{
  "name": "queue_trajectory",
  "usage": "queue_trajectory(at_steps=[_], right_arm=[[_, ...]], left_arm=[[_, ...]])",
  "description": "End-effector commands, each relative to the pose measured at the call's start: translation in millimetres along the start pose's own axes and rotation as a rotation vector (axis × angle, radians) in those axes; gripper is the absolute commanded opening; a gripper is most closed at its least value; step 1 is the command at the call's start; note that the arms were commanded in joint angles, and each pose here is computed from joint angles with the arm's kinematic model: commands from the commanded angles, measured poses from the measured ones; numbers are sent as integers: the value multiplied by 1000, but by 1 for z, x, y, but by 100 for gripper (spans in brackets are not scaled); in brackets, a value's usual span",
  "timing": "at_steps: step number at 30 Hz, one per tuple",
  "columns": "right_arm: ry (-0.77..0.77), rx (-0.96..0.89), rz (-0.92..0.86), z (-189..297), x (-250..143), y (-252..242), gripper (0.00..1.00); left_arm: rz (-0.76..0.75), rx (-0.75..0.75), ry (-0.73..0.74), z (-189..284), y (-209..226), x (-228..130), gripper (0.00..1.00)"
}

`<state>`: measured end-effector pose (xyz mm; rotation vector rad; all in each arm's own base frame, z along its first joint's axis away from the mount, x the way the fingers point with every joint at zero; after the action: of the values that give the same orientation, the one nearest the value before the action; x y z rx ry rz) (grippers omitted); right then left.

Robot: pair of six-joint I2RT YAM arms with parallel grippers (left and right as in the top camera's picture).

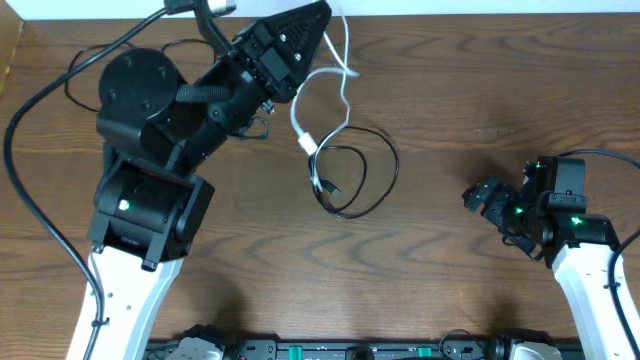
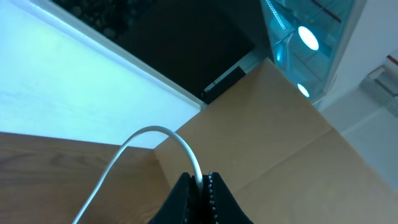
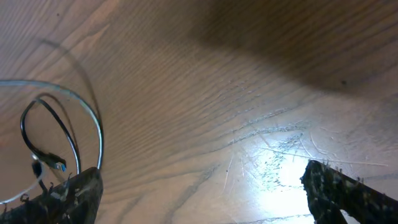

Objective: Untangle cables
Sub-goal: 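Lift the white cable up and away from the black cable with the left gripper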

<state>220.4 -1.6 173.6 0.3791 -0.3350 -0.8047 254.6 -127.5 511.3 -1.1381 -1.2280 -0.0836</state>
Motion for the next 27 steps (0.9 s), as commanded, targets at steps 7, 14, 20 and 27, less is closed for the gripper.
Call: queue_trajectory(at_steps=[7,14,20,27], right_arm=[[-23,12,14,5,3,4,99],[-23,12,14,5,3,4,99],[-23,12,14,5,3,4,99],[-23,12,14,5,3,4,99]], left_arm=[[-27,-174,-226,6,-30,32,7],[-11,-143,-359,11,-32,45,7],[-10,-108,-495,16,-33,56,7],[82,191,-211,-15,25,15,7]])
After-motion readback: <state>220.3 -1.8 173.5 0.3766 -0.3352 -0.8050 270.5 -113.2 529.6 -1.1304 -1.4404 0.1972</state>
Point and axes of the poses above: each gripper's point midway between its finger pads, its own z axis back along the fingers, its own y axis along the line the jaws close on, x = y × z, the point moved 10 cm from there along z, back along the fingers, and after that the axes turned 12 degrees about -z, right-handed, at the moved point
